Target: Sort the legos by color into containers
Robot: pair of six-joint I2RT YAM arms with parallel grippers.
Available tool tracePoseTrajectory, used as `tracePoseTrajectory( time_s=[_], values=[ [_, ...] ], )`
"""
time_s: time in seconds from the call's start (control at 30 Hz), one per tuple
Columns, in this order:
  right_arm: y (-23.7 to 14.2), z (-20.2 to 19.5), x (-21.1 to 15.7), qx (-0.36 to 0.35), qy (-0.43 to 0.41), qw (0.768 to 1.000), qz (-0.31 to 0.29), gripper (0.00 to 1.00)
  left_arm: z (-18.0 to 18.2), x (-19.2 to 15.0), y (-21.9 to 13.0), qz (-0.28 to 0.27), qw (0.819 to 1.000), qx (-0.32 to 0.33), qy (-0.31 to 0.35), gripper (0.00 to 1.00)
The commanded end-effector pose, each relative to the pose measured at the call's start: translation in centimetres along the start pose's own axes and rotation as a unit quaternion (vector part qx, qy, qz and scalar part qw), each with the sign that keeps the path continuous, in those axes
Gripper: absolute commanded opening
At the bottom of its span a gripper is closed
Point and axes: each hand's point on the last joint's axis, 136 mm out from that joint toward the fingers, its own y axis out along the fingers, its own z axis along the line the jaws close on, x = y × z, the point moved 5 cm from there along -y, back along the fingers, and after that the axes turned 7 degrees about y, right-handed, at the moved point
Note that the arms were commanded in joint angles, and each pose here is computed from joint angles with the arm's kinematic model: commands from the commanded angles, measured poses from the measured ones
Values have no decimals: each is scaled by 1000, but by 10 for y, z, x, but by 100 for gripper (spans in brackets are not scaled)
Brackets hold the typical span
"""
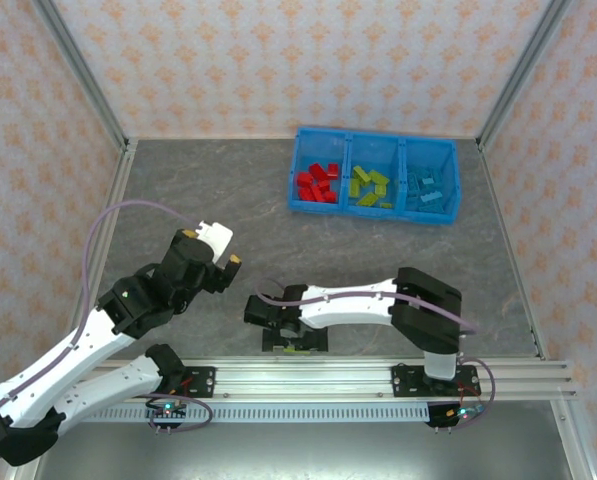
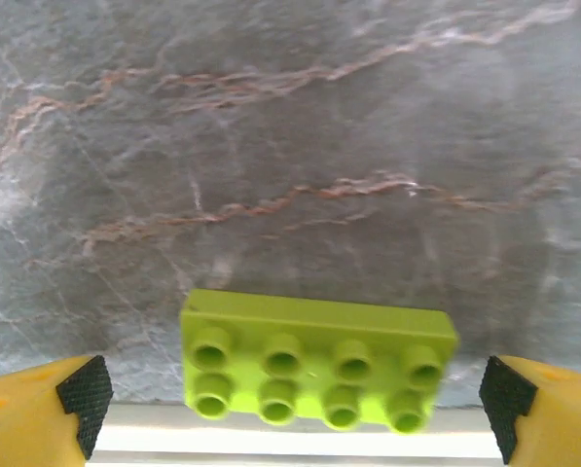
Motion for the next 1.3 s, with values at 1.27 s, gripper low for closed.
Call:
tracePoseTrajectory(
  time_s=[1.27],
  values=[
    [-170,-169,317,102,232,933,-254,50,-69,-2,-4,-142,953,-254,79,100]
  ],
)
